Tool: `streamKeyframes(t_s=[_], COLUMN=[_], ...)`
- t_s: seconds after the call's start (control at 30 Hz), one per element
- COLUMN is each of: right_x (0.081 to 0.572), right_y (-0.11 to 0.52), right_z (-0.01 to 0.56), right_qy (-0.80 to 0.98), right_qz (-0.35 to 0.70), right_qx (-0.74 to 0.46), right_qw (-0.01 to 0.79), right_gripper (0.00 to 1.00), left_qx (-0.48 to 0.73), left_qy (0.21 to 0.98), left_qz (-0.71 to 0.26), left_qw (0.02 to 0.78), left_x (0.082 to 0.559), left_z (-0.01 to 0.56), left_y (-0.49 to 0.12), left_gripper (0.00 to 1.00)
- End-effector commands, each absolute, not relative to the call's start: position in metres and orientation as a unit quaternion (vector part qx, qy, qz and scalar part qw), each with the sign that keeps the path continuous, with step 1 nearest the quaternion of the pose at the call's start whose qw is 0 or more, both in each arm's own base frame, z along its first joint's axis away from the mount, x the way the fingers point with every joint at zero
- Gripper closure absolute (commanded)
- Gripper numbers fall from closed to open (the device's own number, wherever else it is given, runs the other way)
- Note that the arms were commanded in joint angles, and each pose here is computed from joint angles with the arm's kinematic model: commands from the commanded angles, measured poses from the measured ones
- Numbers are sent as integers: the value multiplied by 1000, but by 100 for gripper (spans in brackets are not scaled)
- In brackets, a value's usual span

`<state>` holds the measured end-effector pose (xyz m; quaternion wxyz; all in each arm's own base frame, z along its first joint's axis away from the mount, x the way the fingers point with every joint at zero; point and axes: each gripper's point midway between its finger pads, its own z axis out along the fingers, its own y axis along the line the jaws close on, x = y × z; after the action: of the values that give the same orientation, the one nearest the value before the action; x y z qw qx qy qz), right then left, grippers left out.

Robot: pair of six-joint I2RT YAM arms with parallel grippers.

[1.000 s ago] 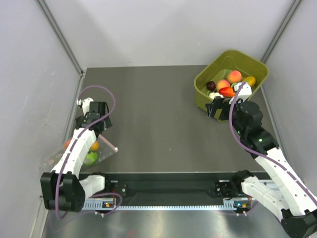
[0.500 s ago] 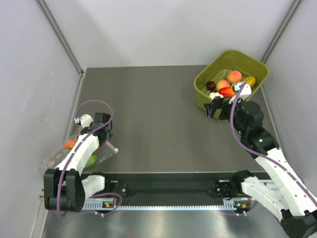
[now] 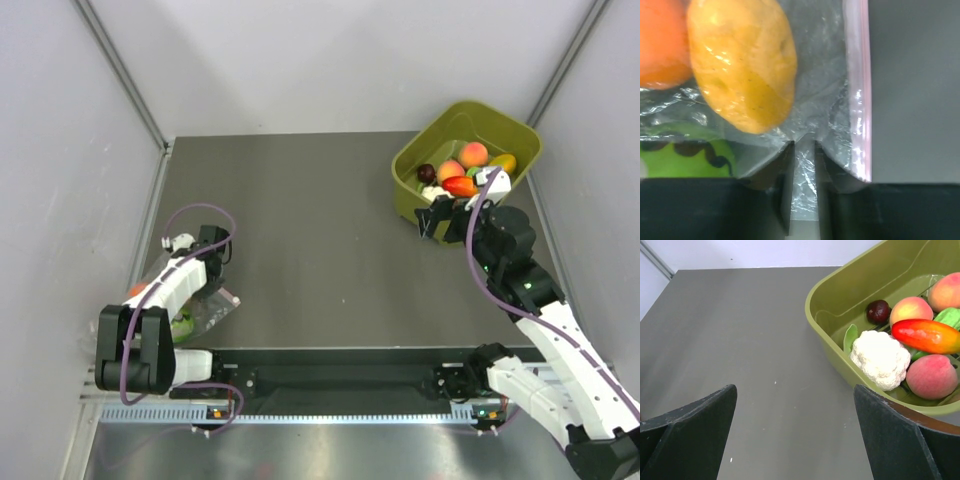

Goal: Open the zip-top bag and remove the fake food

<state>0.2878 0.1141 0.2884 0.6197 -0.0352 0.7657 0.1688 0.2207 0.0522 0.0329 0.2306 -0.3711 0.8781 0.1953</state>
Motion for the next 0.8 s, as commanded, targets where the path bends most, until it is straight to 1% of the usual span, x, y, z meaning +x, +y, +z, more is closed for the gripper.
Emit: streamKeyframes(t_s=[0.0,0.03,0.07,0.2,0.3,0.43,0.53,0.6,0.67,0.7,0.73,0.77], right_x=[288,288,288,289,290,291,292,294,295,296,296,296], right_y=[109,109,108,108,107,109,112,113,114,115,115,116], right_z=[299,298,298,295,294,291,290,288,288,287,287,287], right_qy=[752,753,753,755,756,759,759,761,761,763,763,763], right_qz=[168,167,167,167,165,167,173,174,177,176,177,179], right_qx=[-33,-33,-33,-33,-32,-33,-35,-36,-37,-36,-36,-37], right_qw=[636,636,636,633,633,628,626,623,623,620,620,620], right_gripper=[0,0,0,0,0,0,0,0,0,0,0,0], left_qx=[-365,-362,-359,-322,-283,-256,-251,-262,-273,-284,-293,-310], left_qy=[882,883,884,899,912,919,918,913,913,914,913,910], left_qz=[172,166,163,125,70,33,54,95,92,92,89,81], left_qw=[245,248,250,271,290,299,303,297,289,273,269,263], left_x=[236,238,239,256,272,279,273,261,255,246,242,240], left_z=[39,41,42,56,69,77,83,84,83,77,75,72], left_y=[47,46,45,34,16,4,11,25,23,21,19,16], left_gripper=[84,96,100,100,100,100,100,100,100,99,96,90])
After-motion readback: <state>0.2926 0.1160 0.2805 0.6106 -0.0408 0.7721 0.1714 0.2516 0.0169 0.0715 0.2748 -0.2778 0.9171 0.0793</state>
